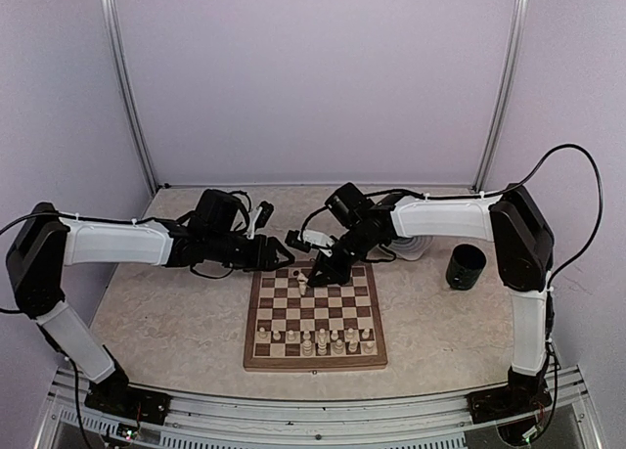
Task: Set up the chess pieces on the board
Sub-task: Pick up the chess pile from the chessboard, then place the chess pile on the chessboard.
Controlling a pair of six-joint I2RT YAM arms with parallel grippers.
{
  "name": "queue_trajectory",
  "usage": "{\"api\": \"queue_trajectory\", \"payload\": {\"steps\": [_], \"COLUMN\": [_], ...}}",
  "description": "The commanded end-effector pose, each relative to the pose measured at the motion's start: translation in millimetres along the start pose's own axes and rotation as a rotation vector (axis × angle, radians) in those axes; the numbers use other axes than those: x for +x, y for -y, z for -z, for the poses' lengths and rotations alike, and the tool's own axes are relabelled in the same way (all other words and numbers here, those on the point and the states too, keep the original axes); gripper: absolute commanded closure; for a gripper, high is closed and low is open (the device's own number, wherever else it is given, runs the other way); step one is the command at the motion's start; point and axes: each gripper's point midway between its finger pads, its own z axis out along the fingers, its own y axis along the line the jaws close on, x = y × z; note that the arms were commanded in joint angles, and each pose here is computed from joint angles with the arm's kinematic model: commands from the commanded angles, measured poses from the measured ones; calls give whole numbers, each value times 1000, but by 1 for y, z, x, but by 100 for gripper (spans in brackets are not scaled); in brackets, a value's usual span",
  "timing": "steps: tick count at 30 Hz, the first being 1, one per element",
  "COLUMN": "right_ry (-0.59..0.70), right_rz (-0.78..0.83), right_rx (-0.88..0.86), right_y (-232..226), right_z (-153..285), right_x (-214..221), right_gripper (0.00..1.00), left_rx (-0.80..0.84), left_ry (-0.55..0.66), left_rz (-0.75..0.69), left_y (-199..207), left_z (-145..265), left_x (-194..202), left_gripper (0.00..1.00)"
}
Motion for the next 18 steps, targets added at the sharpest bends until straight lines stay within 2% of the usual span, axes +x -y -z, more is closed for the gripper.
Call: {"api": "queue_trajectory", "payload": {"steps": [1,18], "right_ry": [48,49], "right_rz": [17,38], "right_rx": [-11,-30], "right_y": [-3,-10], "right_z": [13,16], "right_x": [-13,-9], "right_gripper": [99,98], "left_rx": [48,86], "left_ry": [-25,-126], "left_rz": [31,139], "left_y": [4,-1], "left_z": [-13,-53], "left_x": [9,30], "left_gripper": [43,47]}}
